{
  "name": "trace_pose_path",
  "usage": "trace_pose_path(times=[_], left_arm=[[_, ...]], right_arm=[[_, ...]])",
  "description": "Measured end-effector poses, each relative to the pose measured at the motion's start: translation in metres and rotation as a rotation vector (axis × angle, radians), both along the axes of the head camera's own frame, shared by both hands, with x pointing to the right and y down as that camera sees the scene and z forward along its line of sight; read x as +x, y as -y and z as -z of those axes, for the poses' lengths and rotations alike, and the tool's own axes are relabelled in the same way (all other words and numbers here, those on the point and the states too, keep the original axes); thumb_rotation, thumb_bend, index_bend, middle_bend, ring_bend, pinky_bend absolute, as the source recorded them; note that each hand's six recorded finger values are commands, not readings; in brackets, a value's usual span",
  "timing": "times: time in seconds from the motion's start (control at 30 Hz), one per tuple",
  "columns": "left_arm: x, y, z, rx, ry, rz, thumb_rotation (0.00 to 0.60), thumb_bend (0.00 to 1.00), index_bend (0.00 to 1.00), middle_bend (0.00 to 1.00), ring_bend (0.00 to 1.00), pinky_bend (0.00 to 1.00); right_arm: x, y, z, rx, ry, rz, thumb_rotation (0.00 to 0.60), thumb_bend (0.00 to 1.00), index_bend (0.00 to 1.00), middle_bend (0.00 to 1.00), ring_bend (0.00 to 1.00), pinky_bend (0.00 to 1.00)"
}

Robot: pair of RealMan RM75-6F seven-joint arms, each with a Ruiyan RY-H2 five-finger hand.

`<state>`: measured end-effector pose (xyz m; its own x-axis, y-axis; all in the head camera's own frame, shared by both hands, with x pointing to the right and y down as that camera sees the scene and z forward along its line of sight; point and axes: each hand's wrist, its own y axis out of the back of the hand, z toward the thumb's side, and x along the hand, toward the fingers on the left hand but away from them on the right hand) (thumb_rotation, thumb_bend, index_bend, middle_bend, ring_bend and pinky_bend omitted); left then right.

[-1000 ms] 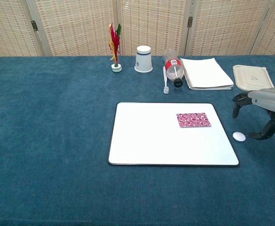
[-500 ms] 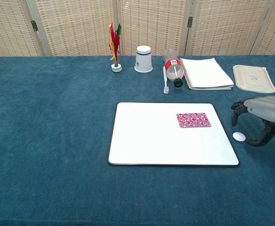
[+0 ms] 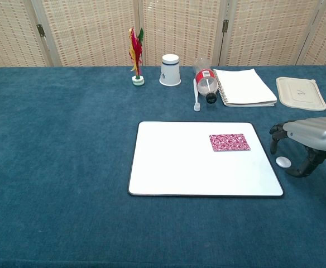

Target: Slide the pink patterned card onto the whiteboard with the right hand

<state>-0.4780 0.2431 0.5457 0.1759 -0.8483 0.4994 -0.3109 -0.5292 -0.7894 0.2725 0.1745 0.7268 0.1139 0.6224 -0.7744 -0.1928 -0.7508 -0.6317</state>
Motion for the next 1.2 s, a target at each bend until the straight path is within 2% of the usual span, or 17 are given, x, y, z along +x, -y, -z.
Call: trace_pose_path(times=[0.67,0.9,1.2], left_arm=[[-0.0019,0.0013,-0.0025,-0.008,0.004,0.007,0.6,0.25,0.1,0.03,0.02,0.18],[-0.0025,0.0015,-0.0042,-0.013,0.008,0.011,0.6,0.25,0.1,0.03,0.02,0.18],[-0.0011,0.001,-0.0047,-0.014,0.009,0.008,0.6,0.25,0.1,0.03,0.02,0.18]], right_arm=[[-0.0015,0.0007,-0.0068,-0.002,-0.011,0.004,0.6,0.27,0.4,0.11,0.0,0.0],[-0.0003,0.0008,-0.0068,0.009,-0.023,0.01,0.6,0.32,0.47,0.15,0.0,0.0],[0.0,0.0021,-0.0028,0.025,-0.017,0.002,0.6,0.35,0.49,0.16,0.0,0.0]])
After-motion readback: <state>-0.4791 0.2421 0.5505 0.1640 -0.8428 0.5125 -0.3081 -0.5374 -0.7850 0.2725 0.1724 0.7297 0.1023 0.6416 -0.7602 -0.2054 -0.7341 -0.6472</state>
